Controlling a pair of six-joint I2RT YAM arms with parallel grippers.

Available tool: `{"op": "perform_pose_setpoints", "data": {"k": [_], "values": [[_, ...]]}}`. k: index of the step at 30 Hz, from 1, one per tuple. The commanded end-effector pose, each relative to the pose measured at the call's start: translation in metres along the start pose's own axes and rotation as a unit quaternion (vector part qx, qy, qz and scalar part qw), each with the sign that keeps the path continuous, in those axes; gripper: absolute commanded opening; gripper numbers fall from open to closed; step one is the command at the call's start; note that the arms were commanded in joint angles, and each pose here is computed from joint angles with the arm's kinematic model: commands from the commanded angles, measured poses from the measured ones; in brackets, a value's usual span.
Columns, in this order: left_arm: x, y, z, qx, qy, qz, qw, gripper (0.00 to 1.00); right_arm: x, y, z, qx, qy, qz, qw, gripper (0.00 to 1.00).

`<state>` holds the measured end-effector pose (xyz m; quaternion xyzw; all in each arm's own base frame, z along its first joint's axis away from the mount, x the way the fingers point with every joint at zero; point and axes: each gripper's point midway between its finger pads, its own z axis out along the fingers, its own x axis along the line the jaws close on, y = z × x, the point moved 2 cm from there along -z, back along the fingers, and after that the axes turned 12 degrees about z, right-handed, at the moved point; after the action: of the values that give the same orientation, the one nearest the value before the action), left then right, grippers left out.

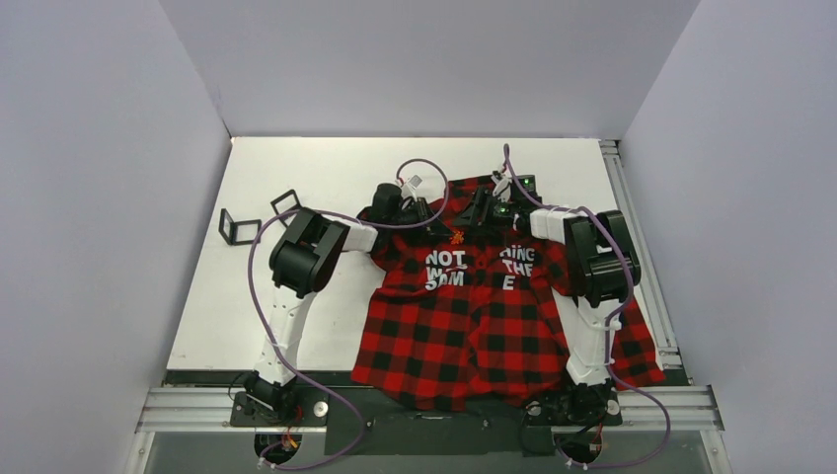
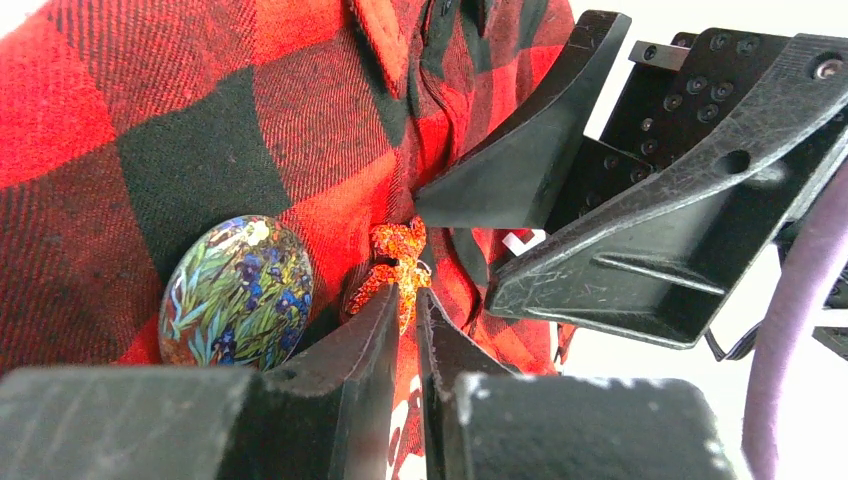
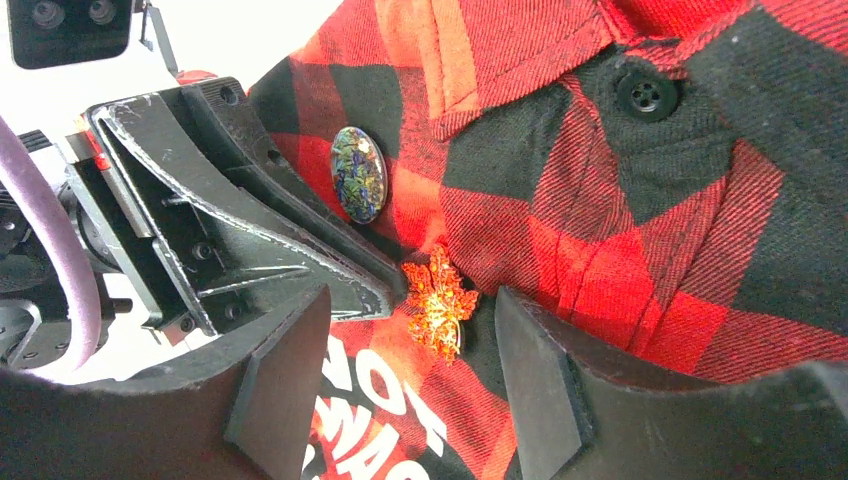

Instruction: Remove the brooch from the garment

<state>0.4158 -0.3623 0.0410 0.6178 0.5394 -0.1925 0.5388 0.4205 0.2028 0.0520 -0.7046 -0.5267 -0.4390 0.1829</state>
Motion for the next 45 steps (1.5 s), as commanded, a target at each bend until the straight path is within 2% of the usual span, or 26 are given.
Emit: {"op": "perform_pose_setpoints", "data": {"k": [1,7,10,15,22,25,35,40,45], "values": [[0.019,0.0,0.005,0.002,0.033,0.007,0.999,0.1,0.013,0.007,0.007,-0.006,0.021,-0.015,1.0,0.57],[0.02,-0.001,0.005,0.006,0.034,0.008,0.999,0.1,0.025,0.002,0.013,0.009,0.04,-0.011,0.999,0.54],[0.013,0.005,0.001,-0.005,0.013,0.009,1.0,0.16,0.037,-0.005,0.013,0.019,0.062,-0.007,0.998,0.51],[-0.003,0.014,-0.011,-0.021,-0.011,0.014,1.0,0.35,0.054,-0.012,0.009,0.025,0.091,-0.011,0.995,0.5],[-0.015,0.017,-0.027,-0.025,-0.006,0.019,0.999,0.41,0.062,-0.026,0.012,0.04,0.103,-0.01,0.994,0.5],[-0.013,0.013,-0.03,-0.019,0.003,0.016,1.0,0.46,0.063,-0.033,0.016,0.051,0.105,-0.007,0.993,0.51],[-0.009,0.009,-0.04,-0.023,0.002,0.01,1.0,0.51,0.072,-0.045,0.021,0.063,0.115,-0.005,0.991,0.57],[-0.015,0.009,-0.046,-0.026,-0.007,0.015,1.0,0.57,0.082,-0.046,0.02,0.061,0.128,0.001,0.99,0.62],[-0.015,0.004,-0.049,-0.021,-0.009,0.008,1.0,0.52,0.081,-0.051,0.022,0.064,0.13,0.014,0.989,0.66]]}}
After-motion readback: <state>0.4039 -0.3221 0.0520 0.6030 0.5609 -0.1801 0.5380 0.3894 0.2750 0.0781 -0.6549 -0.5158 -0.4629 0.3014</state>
